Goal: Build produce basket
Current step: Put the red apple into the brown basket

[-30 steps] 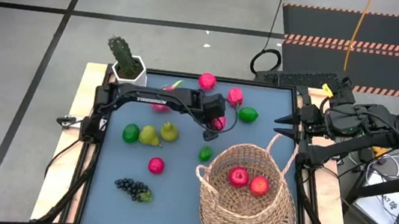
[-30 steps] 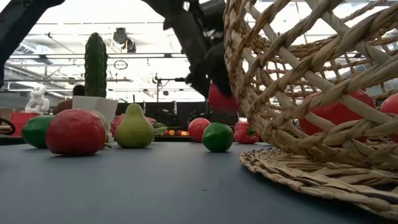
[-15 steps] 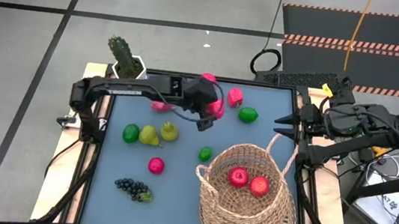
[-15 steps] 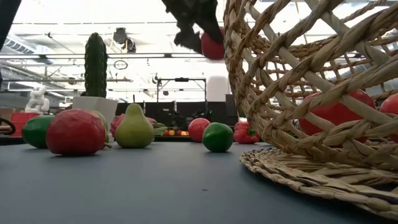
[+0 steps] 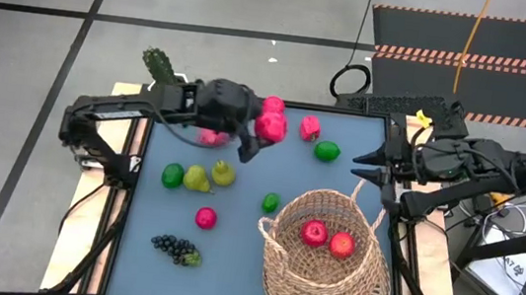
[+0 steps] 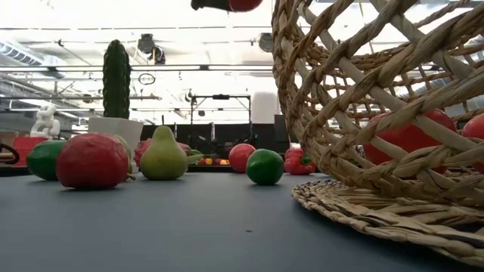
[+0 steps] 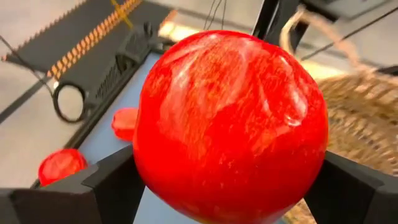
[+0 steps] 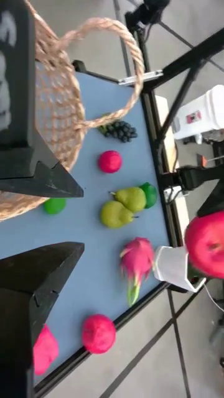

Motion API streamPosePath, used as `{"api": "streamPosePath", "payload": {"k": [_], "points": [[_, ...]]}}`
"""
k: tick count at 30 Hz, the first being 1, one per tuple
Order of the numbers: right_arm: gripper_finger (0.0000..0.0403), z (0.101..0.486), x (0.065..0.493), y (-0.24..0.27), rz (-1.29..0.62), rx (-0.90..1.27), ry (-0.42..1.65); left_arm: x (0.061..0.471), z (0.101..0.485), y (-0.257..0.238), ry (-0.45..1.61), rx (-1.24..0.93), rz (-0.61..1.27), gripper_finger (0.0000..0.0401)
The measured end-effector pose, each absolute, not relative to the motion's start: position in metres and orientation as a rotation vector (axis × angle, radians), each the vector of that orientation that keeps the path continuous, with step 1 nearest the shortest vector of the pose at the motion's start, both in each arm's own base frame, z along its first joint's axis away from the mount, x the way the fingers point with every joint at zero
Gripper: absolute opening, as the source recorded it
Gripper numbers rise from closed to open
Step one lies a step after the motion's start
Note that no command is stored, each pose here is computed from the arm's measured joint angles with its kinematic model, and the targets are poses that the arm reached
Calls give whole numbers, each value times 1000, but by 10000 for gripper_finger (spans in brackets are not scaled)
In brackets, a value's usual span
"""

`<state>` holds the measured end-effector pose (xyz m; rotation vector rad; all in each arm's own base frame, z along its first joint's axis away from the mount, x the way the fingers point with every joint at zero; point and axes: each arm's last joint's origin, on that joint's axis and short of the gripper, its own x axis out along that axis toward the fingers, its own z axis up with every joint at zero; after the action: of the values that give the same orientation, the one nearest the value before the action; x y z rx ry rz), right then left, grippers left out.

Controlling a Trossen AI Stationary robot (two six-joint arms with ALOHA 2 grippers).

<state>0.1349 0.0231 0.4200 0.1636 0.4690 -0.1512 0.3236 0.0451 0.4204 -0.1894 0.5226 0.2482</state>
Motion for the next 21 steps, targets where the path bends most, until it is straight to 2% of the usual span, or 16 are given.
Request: {"api": "streamPosePath", "payload": {"k": [13, 21], "points": [[118, 425, 181, 34, -137, 190, 345, 255, 480, 22, 280, -206, 180, 362], [118, 427, 207, 33, -153, 181, 260, 195, 512, 17, 127, -216, 164, 362]]}}
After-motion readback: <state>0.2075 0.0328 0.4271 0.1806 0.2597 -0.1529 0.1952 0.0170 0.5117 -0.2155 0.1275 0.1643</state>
